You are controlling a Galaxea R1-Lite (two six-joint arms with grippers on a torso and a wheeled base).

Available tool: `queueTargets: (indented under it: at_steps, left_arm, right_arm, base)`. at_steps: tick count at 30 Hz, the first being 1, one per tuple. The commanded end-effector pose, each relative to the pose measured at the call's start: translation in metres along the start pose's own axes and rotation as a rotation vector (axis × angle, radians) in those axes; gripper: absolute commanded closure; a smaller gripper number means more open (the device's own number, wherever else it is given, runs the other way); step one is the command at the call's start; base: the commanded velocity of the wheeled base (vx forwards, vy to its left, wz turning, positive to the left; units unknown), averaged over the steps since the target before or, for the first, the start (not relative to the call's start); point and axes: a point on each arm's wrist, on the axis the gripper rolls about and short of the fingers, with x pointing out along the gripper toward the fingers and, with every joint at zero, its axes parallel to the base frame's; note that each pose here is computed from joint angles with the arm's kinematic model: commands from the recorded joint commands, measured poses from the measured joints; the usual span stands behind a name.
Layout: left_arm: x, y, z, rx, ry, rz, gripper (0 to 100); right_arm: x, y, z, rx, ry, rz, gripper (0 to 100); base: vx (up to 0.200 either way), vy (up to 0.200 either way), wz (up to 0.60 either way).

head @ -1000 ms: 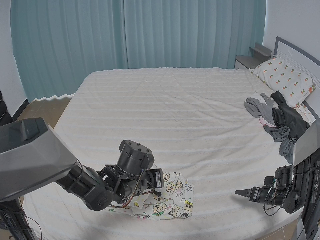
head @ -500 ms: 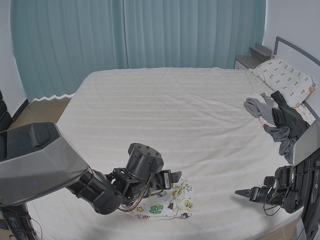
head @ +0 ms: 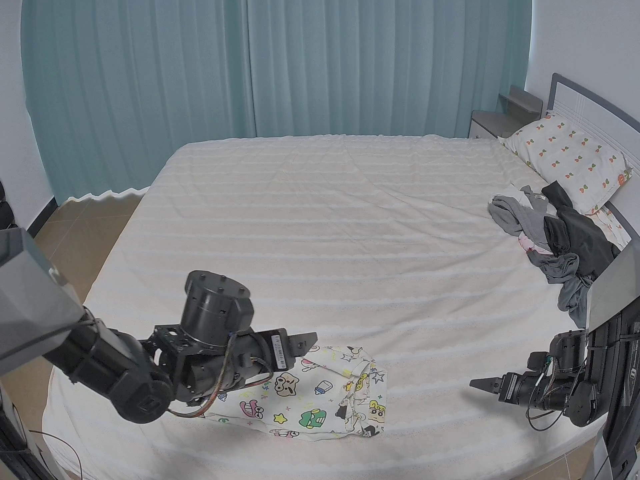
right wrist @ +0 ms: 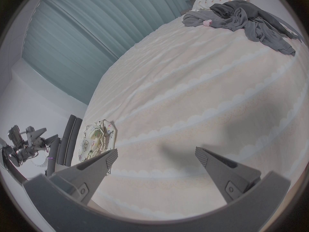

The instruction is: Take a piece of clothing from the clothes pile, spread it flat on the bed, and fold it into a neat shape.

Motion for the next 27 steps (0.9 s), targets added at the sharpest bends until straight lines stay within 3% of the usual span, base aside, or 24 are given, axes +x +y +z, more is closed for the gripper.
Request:
queueTargets:
  at_steps: [1,2,3,4,7,8,9,11,19,27]
  left_arm:
    - [-0.036,0.016,0.000,-0.059,-0.049,-0.041,0]
    - [-0.038,0.022,-0.002,-0.081,-0.072,-0.047,0]
    - [-0.038,0.022,-0.002,-0.081,-0.072,-0.047,0]
    - [-0.040,0.029,-0.003,-0.105,-0.105,-0.048,0]
    - [-0.041,0.034,-0.004,-0.121,-0.124,-0.050,0]
    - [-0.045,0.039,-0.005,-0.156,-0.142,-0.080,0]
    - [-0.045,0.039,-0.005,-0.156,-0.142,-0.080,0]
    - [-0.048,0.042,-0.011,-0.188,-0.127,-0.122,0]
    - [-0.051,0.064,-0.006,-0.266,-0.132,-0.160,0]
    - [-0.052,0.076,-0.002,-0.289,-0.133,-0.154,0]
  right_arm:
    - [0.004,0.034,0.016,-0.026,-0.095,0.111,0]
    - [0.007,0.050,0.020,-0.031,-0.130,0.151,0]
    - [0.007,0.050,0.020,-0.031,-0.130,0.151,0]
    - [0.017,0.076,0.020,-0.075,-0.149,0.205,0]
    - [0.026,0.092,0.017,-0.108,-0.154,0.227,0]
    - [0.045,0.124,0.012,-0.161,-0.148,0.257,0]
    - [0.045,0.124,0.012,-0.161,-0.148,0.257,0]
    - [0.061,0.154,0.007,-0.192,-0.106,0.250,0]
    - [0.067,0.182,0.004,-0.227,-0.047,0.241,0]
    - [0.069,0.198,-0.004,-0.251,-0.018,0.267,0]
  base:
    - [0.000,0.000,0.00]
    - [0.000,0.000,0.00]
    - [0.000,0.000,0.00]
    - [0.000,0.000,0.00]
    - [0.000,0.000,0.00]
    - [0.000,0.000,0.00]
    - [0.000,0.000,0.00]
    - [0.000,0.000,0.00]
    - [0.000,0.000,0.00]
    - [0.000,0.200,0.00]
